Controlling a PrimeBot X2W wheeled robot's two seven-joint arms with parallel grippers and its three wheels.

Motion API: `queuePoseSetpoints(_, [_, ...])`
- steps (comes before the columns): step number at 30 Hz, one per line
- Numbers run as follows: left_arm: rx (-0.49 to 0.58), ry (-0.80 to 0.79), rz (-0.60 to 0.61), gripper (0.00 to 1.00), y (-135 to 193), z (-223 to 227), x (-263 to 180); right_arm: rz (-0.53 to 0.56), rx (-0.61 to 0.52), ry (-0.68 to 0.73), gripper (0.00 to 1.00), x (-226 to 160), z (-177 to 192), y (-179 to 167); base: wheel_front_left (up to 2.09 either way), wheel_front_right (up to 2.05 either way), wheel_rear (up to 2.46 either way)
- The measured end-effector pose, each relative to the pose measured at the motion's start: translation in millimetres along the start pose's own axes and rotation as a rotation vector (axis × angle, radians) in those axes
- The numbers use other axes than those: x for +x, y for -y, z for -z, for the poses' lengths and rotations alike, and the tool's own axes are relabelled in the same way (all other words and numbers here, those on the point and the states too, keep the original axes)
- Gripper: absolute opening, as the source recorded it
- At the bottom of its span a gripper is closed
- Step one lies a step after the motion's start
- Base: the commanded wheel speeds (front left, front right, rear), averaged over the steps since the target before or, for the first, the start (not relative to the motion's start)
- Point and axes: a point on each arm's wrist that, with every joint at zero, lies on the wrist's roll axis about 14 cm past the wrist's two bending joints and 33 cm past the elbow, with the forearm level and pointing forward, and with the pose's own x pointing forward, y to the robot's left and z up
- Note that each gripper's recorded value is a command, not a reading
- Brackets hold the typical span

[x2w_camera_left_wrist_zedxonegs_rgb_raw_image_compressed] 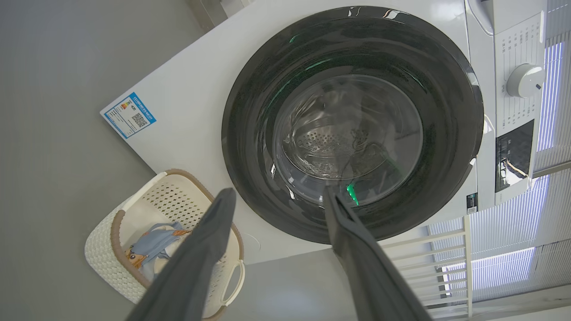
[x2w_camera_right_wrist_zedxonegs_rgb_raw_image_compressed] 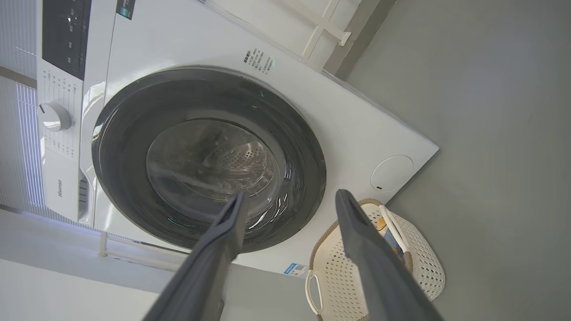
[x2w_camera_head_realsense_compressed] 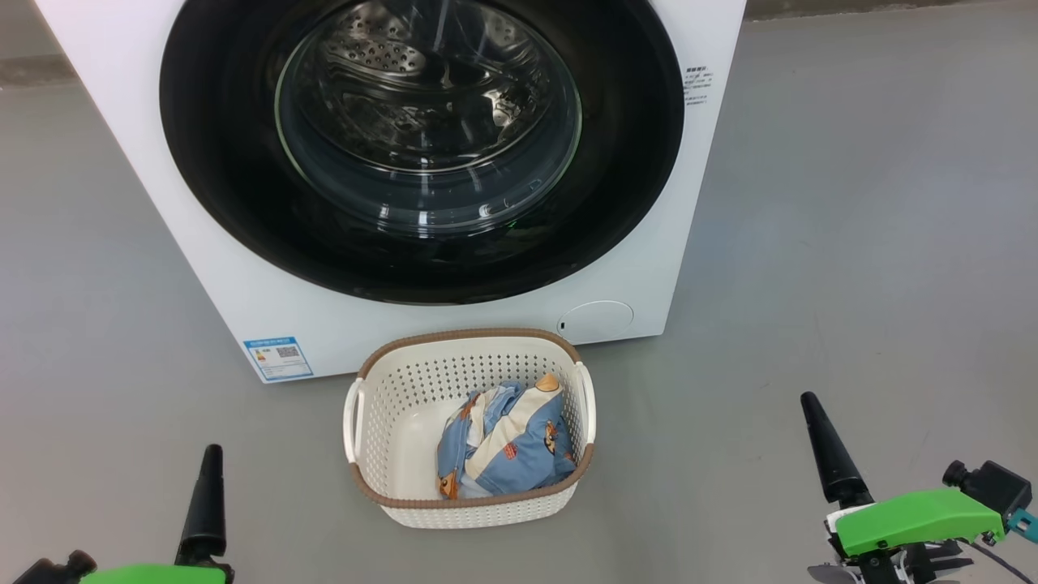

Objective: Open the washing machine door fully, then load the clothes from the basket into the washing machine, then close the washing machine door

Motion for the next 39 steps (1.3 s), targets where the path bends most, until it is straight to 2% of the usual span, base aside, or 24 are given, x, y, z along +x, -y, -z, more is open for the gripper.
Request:
queuePoseSetpoints(19, [0.314, -0.003, 0.034, 1.0, 6.0, -0.7, 1.5, -0.047, -0.302, -0.001, 1.0, 4.9, 0.6, -12.1, 0.0, 0.0, 0.0])
queuePoseSetpoints(39, [0.583, 0.027, 0.088, 1.0, 17.5, -5.9, 2.1, -0.12, -0.562, 0.027, 1.0, 11.6, 1.1, -32.2, 0.0, 0.0, 0.0])
